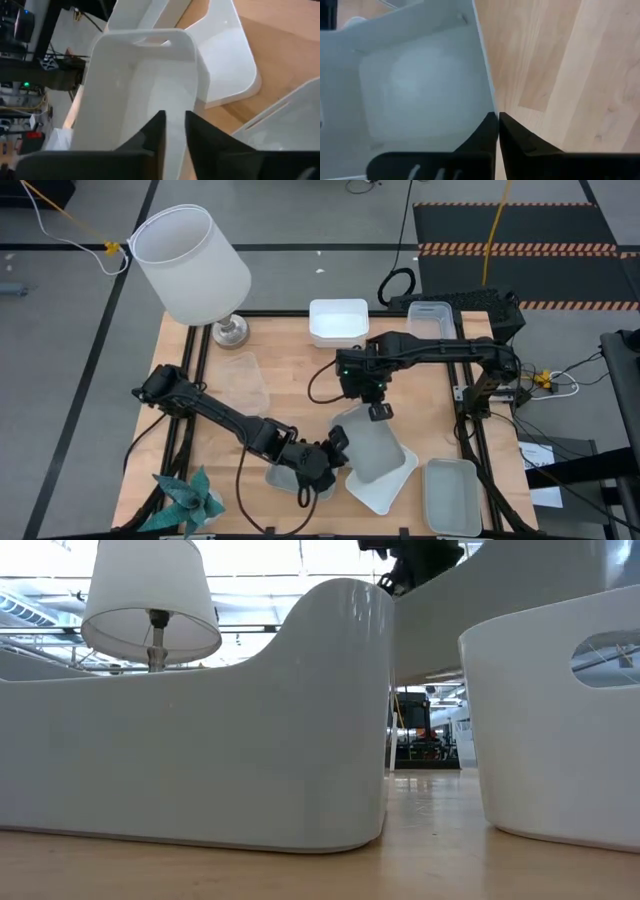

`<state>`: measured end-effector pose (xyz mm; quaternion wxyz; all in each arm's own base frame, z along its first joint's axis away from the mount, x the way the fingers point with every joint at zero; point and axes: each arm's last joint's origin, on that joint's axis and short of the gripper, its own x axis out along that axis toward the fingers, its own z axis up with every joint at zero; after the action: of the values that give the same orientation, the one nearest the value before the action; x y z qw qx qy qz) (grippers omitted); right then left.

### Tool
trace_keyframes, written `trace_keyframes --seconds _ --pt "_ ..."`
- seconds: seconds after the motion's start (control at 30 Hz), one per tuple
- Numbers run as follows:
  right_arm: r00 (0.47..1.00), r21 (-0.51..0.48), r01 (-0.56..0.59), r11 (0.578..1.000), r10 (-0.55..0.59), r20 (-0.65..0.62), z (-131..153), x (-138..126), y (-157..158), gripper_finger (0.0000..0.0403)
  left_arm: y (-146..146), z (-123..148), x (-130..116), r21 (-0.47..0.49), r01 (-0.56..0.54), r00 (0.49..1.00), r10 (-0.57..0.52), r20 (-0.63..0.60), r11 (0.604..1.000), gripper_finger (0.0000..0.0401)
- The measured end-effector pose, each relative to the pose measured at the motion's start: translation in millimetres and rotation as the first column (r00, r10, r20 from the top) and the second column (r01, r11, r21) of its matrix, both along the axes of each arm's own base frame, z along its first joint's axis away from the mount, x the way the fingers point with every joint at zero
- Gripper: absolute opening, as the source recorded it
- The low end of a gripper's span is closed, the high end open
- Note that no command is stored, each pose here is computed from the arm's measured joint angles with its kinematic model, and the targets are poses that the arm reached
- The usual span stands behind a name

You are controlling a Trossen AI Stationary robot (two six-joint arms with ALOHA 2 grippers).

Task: Stack baskets by color
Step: Stack the top gray bin on the bottom right gray bin

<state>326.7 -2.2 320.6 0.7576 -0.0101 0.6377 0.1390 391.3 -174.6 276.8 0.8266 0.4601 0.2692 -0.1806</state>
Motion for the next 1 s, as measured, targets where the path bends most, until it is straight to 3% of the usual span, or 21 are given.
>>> trace_keyframes --seconds 0.17,0.37,0.67,1.0 --pt "1.0 0.005 0.021 1.0 -0.021 -0.008 7 -8 2 0.0001 -3 0 -2 -0.049 -0.102 0.995 0.102 0.012 0.994 0.0149" --pt "0.997 0.006 0.054 0.999 -0.054 0.048 29 -27 15 0.0001 -13 11 -11 -0.067 -0.116 0.992 0.119 0.044 0.991 0.0198" --pt "0.981 -0.027 0.182 0.983 -0.18 0.072 66 -81 45 0.0 -9 31 -34 -0.101 -0.208 0.977 0.211 0.013 0.973 0.0184" --pt "0.955 -0.003 0.274 0.962 -0.272 0.119 89 -144 85 0.0 7 32 -36 -0.147 -0.314 0.949 0.31 -0.054 0.938 0.0145"
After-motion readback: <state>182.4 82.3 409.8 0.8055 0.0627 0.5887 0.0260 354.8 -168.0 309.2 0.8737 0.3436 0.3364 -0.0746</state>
